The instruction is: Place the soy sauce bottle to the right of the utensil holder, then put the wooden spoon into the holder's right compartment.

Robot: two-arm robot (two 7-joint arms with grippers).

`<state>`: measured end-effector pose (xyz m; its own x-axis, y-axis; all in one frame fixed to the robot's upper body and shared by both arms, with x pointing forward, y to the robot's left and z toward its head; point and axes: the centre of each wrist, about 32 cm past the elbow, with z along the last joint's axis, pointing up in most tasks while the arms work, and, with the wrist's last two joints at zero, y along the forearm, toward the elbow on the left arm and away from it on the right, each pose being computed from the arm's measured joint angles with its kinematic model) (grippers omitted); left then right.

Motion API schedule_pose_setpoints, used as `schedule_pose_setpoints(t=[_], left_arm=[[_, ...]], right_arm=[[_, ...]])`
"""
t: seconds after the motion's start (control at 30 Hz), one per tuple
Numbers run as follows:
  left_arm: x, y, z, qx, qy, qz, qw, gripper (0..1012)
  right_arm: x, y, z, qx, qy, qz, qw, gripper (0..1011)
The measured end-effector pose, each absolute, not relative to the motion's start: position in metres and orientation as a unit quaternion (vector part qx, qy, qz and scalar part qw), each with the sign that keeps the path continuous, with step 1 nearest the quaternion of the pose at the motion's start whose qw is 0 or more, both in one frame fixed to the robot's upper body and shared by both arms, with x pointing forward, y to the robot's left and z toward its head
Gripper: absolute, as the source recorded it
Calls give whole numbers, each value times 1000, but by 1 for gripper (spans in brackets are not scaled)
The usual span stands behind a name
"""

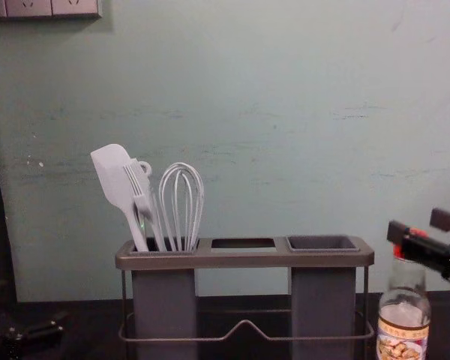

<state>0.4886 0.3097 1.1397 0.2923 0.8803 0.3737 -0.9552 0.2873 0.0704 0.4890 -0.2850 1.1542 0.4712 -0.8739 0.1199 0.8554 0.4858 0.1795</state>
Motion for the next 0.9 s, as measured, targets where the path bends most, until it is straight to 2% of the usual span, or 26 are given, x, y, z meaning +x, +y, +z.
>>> schedule_pose_setpoints(t=[0.33,0.6,0.9], left_arm=[[489,310,1140,141,-132,580,791,1000],[489,310,1140,141,-132,580,791,1000],[489,310,1140,141,-132,580,791,1000]], right_arm=[[468,-289,1180,59,-126,-509,849,990],[445,-286,1191,48,-125,-504,854,1000],[422,-272,1186,12,-116,-490,864,1000]])
